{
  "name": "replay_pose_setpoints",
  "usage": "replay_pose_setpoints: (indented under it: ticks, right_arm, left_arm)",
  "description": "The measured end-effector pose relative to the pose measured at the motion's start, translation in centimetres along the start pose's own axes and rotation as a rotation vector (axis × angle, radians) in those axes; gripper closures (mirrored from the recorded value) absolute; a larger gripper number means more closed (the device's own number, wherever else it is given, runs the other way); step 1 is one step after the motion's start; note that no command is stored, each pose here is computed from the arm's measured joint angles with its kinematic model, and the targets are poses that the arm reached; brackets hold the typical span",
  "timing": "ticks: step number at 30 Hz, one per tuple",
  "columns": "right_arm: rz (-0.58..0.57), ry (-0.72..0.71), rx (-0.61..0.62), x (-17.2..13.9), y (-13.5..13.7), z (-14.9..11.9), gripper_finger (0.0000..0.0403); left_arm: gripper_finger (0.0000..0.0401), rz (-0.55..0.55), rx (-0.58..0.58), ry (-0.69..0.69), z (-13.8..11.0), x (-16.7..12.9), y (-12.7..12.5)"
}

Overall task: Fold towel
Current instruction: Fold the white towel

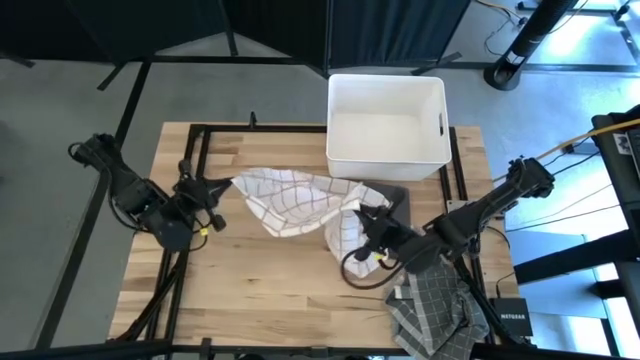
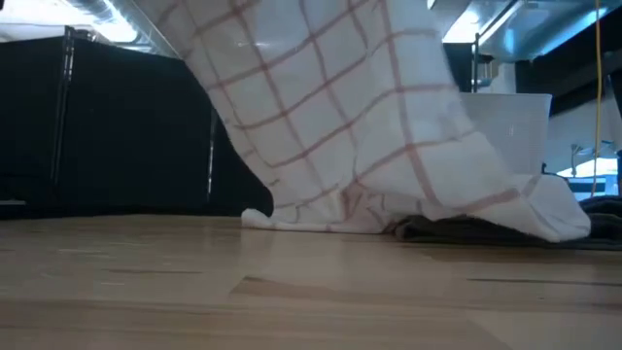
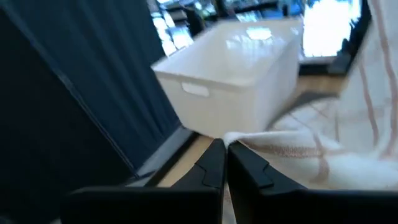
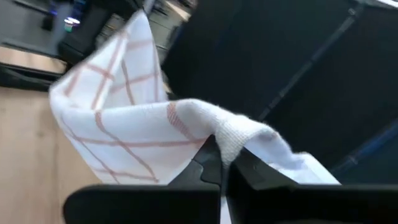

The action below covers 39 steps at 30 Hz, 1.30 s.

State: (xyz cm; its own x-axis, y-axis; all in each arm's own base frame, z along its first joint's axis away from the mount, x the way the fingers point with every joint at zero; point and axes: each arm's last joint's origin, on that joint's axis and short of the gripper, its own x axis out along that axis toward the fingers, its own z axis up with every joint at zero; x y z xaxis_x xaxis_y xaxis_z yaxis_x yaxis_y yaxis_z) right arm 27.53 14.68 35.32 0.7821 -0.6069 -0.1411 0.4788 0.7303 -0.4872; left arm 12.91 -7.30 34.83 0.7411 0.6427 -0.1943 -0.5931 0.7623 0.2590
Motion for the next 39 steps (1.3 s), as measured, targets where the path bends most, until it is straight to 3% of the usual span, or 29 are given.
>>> replay_pose_setpoints:
  ticks: [5, 11, 19, 23, 31, 39]
  right_arm:
    - [-0.097, 0.011, -0.045, 0.2, 0.8, -0.1, 0.0398]
    - [-0.173, -0.026, -0.098, -0.8, -2.5, 5.0, 0.0398]
    - [-0.058, -0.168, -0.067, -2.3, -7.0, 10.5, 0.0398]
    - [-0.089, -0.189, -0.058, -2.2, -9.5, 12.1, 0.0398]
    - [-0.159, -0.258, 0.034, -1.9, -15.2, 14.8, 0.0398]
    - [-0.229, -0.283, 0.150, -2.9, -18.9, 16.1, 0.0398]
  left_arm:
    - [0.0399, -0.001, -0.049, -0.075, 1.3, -0.6, -0.7]
    - [0.0399, 0.138, 0.076, -0.152, 5.1, -1.1, -0.5]
    - [0.0397, 0.129, 0.074, -0.167, 11.1, -3.2, 2.7]
    - [0.0397, 0.111, 0.044, -0.171, 13.2, -4.1, 4.8]
    - [0.0396, 0.093, -0.083, -0.179, 16.1, -5.2, 9.1]
    - [0.0396, 0.087, -0.142, -0.182, 16.6, -5.5, 11.2]
